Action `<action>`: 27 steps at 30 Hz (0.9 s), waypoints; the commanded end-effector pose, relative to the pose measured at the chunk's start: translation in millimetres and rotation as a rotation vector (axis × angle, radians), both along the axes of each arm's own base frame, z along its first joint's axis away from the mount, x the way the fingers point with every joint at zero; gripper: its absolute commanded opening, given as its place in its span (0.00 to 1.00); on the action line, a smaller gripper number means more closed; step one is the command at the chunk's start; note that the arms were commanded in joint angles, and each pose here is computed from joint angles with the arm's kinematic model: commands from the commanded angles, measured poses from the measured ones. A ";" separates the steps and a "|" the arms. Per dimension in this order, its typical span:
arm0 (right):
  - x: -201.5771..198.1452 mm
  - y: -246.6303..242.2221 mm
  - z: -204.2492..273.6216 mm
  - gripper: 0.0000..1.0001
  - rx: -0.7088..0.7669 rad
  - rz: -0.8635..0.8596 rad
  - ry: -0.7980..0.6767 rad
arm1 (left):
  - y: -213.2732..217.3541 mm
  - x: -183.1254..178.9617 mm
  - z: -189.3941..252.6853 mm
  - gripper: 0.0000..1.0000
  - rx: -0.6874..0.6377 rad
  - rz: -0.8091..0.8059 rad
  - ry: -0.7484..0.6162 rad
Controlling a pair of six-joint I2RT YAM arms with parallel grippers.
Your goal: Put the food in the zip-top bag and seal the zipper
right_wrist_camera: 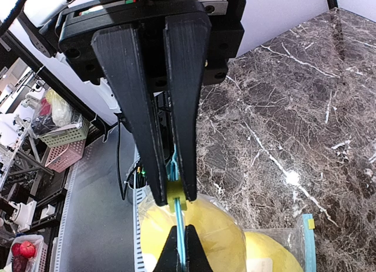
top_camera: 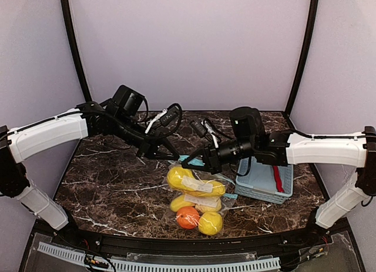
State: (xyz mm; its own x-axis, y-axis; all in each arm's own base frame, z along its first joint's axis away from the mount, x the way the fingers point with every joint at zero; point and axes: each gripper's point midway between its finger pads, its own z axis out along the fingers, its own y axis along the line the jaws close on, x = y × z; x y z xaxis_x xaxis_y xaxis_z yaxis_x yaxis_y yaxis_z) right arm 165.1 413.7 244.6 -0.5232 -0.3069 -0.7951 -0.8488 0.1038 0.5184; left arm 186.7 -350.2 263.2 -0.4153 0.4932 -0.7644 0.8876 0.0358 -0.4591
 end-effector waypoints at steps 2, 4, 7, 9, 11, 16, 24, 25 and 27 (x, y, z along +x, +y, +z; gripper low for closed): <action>17.3 -25.7 -16.0 0.00 -0.090 -0.083 0.050 | 38.1 -2.3 -7.2 0.01 0.104 0.064 0.080; 18.0 -26.9 -16.8 0.00 -0.095 -0.087 0.048 | 40.3 -1.2 -8.1 0.01 0.108 0.069 0.079; 18.5 -28.1 -16.2 0.00 -0.103 -0.090 0.040 | 43.5 0.4 -10.3 0.01 0.121 0.080 0.073; 19.5 -29.4 -18.1 0.00 -0.120 -0.092 0.032 | 45.4 2.0 -12.1 0.01 0.136 0.088 0.061; 21.3 -30.8 -22.5 0.00 -0.145 -0.101 0.026 | 48.1 4.0 -15.5 0.01 0.160 0.098 0.045; 25.1 -34.0 -25.1 0.00 -0.175 -0.120 0.011 | 54.6 7.7 -22.7 0.01 0.206 0.122 0.010; 28.2 -35.8 -24.7 0.00 -0.184 -0.138 0.004 | 65.3 12.2 -25.5 0.01 0.251 0.165 -0.048; 27.8 -36.3 -25.4 0.00 -0.186 -0.138 0.007 | 66.0 12.1 -25.4 0.01 0.253 0.166 -0.051; 26.6 -36.6 -24.1 0.00 -0.182 -0.134 0.006 | 66.8 12.1 -25.4 0.01 0.255 0.169 -0.055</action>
State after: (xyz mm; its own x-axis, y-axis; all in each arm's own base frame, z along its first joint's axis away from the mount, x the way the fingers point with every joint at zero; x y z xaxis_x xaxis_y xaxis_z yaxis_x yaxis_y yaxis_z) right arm 179.6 409.9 241.8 -0.4932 -0.3232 -0.8077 -0.8699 0.1821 0.4584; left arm 201.3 -337.0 259.1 -0.3523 0.5146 -0.7817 0.9301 0.0997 -0.3535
